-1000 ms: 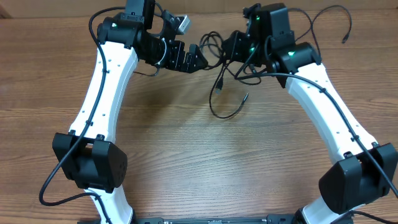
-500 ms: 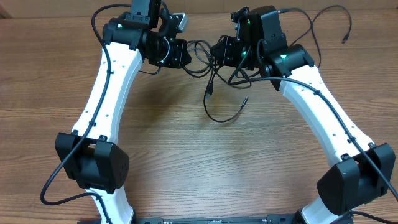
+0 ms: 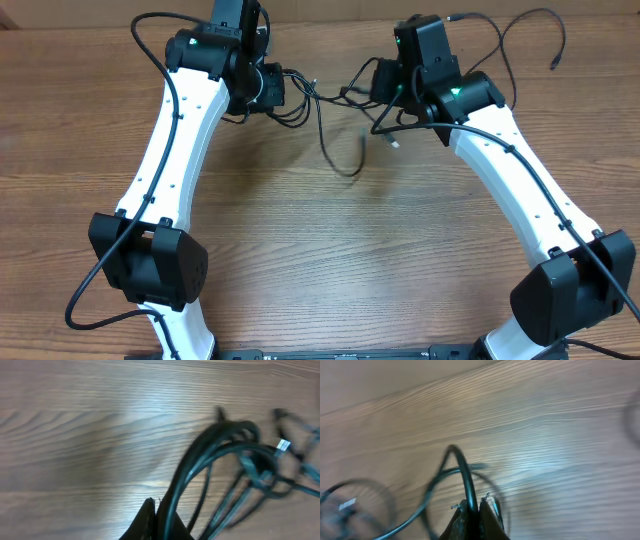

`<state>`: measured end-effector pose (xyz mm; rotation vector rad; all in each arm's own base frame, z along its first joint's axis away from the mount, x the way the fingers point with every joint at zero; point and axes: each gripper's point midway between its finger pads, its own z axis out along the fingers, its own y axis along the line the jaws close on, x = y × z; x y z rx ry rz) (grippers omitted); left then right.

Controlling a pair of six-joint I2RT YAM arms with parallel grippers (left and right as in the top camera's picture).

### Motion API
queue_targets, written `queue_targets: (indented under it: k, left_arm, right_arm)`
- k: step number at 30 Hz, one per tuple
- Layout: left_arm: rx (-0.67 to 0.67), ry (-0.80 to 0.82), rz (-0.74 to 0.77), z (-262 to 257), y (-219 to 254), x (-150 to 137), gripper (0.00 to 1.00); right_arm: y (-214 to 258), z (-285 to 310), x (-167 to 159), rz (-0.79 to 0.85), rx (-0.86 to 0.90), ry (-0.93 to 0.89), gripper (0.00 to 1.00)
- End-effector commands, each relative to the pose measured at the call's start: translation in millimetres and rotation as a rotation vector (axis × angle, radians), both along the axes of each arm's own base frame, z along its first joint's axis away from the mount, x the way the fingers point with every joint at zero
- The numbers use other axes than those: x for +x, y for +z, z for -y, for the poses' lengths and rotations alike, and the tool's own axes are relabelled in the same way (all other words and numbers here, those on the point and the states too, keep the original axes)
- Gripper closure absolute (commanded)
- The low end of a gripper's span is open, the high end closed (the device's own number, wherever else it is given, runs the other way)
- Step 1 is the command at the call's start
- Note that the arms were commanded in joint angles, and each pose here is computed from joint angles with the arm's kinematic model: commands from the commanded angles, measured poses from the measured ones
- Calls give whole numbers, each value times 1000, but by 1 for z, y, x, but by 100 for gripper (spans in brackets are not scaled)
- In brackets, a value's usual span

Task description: Untangle cables

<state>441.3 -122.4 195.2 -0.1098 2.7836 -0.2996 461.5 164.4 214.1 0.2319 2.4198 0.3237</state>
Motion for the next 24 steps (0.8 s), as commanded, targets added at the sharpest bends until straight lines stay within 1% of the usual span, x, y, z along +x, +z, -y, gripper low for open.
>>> queue_targets:
  k: [1,7,10,19,24]
  left_arm:
    - [122,163,41,-35,9,8,95]
    - [216,309,28,-66,8,3,94]
    - [232,372,14,-80,7,0,93]
    - [220,476,-26,-114,5,-4,94]
    - [188,472,-46,-112,3,-7,94]
  right_arm:
    - [6,63,13,49,-130,-246,96]
    - [3,111,17,22,-138,-350,96]
    - [1,139,17,5,-143,-407,96]
    - [-1,189,14,-17,-143,-512,96]
    - [-1,199,14,-17,-143,-533,96]
